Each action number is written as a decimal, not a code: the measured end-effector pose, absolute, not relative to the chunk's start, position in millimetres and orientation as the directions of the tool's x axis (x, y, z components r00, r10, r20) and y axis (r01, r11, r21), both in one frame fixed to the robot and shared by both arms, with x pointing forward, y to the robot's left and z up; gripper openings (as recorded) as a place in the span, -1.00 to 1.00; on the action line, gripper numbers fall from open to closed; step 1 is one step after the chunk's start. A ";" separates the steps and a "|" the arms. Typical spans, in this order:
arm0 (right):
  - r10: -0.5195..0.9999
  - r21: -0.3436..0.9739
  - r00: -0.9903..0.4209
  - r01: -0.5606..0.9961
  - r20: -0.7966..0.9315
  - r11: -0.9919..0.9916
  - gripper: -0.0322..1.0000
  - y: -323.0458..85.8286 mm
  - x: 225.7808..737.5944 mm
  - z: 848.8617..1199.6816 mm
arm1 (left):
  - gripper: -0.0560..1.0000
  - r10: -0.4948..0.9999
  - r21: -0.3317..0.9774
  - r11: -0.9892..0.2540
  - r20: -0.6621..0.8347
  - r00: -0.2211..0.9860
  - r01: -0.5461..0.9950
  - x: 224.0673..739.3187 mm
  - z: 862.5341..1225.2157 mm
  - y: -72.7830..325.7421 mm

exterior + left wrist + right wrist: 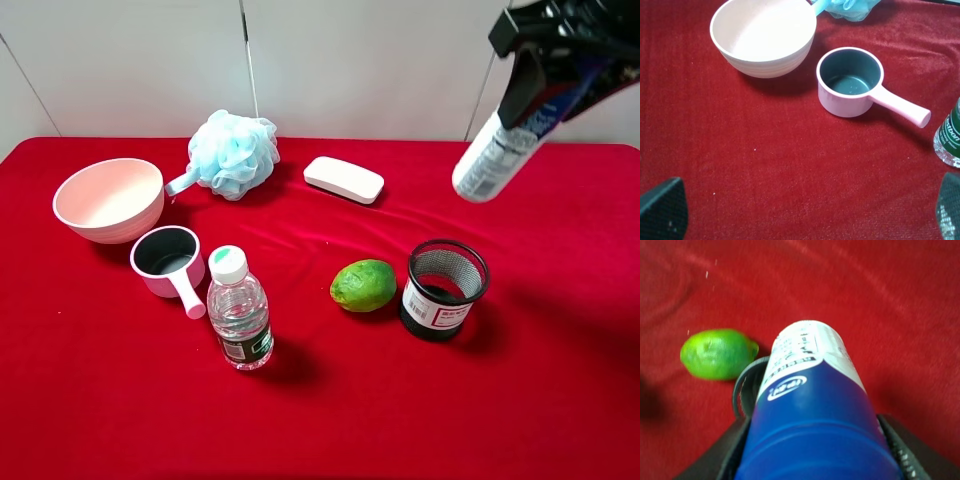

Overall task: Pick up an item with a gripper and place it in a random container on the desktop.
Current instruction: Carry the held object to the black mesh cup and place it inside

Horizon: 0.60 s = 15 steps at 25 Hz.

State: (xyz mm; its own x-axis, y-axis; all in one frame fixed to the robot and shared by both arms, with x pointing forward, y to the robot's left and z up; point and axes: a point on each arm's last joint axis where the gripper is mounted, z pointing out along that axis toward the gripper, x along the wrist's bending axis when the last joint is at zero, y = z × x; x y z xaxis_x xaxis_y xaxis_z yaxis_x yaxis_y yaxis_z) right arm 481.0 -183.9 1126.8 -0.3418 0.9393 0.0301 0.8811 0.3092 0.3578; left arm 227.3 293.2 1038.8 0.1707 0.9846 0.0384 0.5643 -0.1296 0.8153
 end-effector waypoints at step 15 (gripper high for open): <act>0.896 0.276 -0.441 0.868 0.048 0.413 -0.20 -166.2 444.2 1102.1 | 0.99 0.985 0.815 -0.130 0.038 0.171 0.564 227.3 1038.8 293.2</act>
